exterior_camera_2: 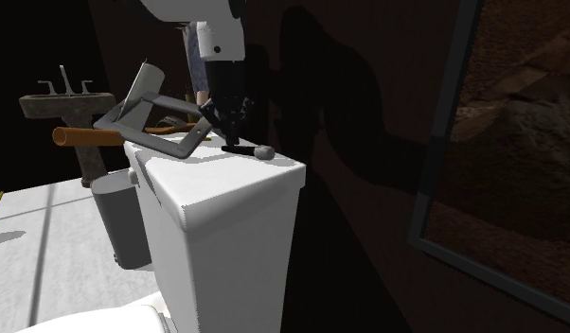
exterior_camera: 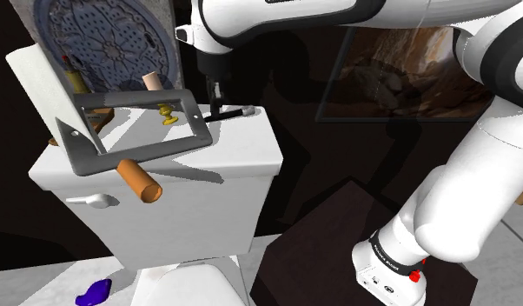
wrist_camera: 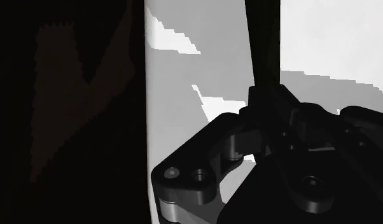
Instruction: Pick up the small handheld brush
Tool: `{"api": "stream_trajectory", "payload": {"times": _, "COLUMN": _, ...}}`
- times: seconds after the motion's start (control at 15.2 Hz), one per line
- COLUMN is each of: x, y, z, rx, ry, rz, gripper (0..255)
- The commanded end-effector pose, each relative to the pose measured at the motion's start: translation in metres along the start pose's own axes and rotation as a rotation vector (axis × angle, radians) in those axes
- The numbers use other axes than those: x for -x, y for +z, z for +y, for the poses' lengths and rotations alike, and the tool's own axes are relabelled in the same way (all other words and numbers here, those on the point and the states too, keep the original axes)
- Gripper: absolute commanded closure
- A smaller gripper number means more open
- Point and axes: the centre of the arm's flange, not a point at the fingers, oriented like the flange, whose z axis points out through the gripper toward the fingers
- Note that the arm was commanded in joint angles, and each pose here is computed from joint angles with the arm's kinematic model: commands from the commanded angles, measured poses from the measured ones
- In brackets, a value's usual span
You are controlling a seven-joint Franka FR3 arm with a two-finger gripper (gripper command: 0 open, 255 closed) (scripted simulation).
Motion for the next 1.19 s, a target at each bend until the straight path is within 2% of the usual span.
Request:
{"api": "stream_trajectory", "payload": {"times": 0.0, "x": -0.002, "y": 0.01, "z": -0.002, "rx": -0.015, "ry": -0.005, "rz": -0.013, "gripper": 255}}
{"api": "stream_trajectory", "payload": {"times": 0.26, "x": -0.002, "y": 0.012, "z": -0.003, "rx": -0.015, "ry": -0.005, "rz": -0.013, "gripper": 255}}
{"api": "stream_trajectory", "payload": {"times": 0.33, "x": -0.001, "y": -0.001, "z": 0.0, "rx": 0.003, "ry": 0.0, "rz": 0.002, "gripper": 255}}
{"api": "stream_trajectory", "payload": {"times": 0.4, "x": -0.001, "y": -0.001, "z": 0.0, "rx": 0.003, "ry": 0.0, "rz": 0.002, "gripper": 0}}
{"api": "stream_trajectory", "payload": {"times": 0.59, "x": 0.019, "y": -0.018, "z": 0.009, "rx": -0.036, "ry": -0.117, "rz": -0.091, "gripper": 0}}
{"api": "stream_trajectory", "payload": {"times": 0.66, "x": 0.023, "y": -0.021, "z": 0.011, "rx": -0.043, "ry": -0.138, "rz": -0.108, "gripper": 0}}
{"api": "stream_trajectory", "payload": {"times": 1.12, "x": 0.023, "y": 0.016, "z": 0.01, "rx": -0.043, "ry": -0.138, "rz": -0.108, "gripper": 0}}
